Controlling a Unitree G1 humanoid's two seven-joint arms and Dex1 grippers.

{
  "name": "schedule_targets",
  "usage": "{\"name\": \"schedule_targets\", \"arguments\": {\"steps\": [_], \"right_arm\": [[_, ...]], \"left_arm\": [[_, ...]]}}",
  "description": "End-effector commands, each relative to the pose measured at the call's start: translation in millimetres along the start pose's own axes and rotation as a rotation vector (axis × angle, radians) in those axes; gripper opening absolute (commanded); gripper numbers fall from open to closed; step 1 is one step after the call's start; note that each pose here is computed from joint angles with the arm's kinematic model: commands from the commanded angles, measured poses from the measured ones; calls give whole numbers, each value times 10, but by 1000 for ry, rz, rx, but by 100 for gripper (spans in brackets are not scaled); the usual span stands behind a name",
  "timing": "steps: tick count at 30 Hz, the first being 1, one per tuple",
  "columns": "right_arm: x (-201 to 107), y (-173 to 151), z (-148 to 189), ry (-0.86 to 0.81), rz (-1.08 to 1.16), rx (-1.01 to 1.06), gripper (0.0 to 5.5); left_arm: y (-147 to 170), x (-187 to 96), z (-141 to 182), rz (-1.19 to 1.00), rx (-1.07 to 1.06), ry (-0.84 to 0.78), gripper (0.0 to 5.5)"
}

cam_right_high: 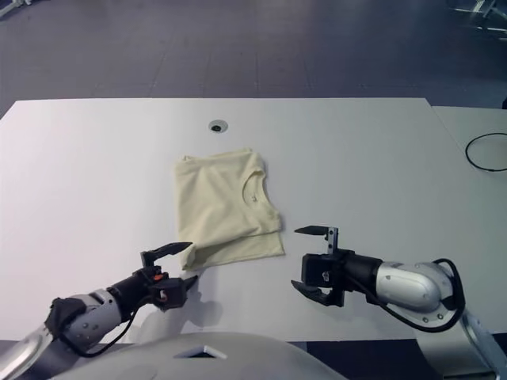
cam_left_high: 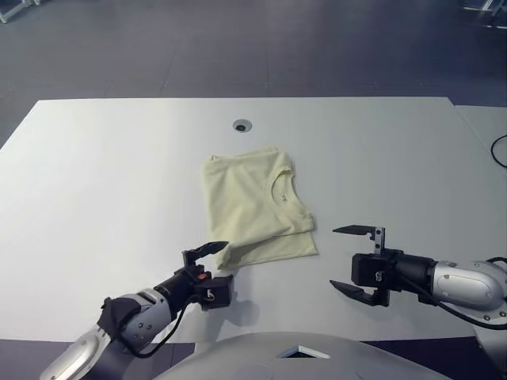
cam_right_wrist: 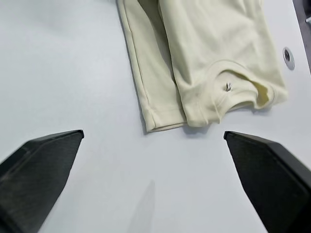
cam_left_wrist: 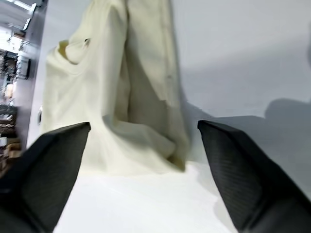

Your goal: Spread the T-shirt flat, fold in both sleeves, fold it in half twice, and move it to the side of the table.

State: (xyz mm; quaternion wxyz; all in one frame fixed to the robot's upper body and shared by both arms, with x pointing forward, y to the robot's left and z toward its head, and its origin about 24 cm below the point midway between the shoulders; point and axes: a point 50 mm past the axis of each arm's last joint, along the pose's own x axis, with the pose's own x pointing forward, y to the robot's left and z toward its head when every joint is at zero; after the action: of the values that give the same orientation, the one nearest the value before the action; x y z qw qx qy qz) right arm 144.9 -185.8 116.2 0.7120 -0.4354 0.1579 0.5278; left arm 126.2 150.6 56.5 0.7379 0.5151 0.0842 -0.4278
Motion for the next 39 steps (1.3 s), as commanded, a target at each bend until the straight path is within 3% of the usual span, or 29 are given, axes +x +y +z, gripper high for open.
{"name": "schedule_targets", "arguments": {"steps": [1, 18, 22, 39], "right_arm": [[88, -5, -5, -14, 47, -65, 540], [703, 8, -246, 1, -46, -249, 540], [796, -7, -347, 40, -62, -292, 540], [996, -25, -340, 50, -115, -279, 264]], "left_arm": [[-242, 129, -339, -125, -39, 244, 330], [-194, 244, -291, -237, -10, 199, 14], [-184, 248, -293, -248, -3, 185, 9], [-234, 303, -408, -293, 15, 142, 8]]}}
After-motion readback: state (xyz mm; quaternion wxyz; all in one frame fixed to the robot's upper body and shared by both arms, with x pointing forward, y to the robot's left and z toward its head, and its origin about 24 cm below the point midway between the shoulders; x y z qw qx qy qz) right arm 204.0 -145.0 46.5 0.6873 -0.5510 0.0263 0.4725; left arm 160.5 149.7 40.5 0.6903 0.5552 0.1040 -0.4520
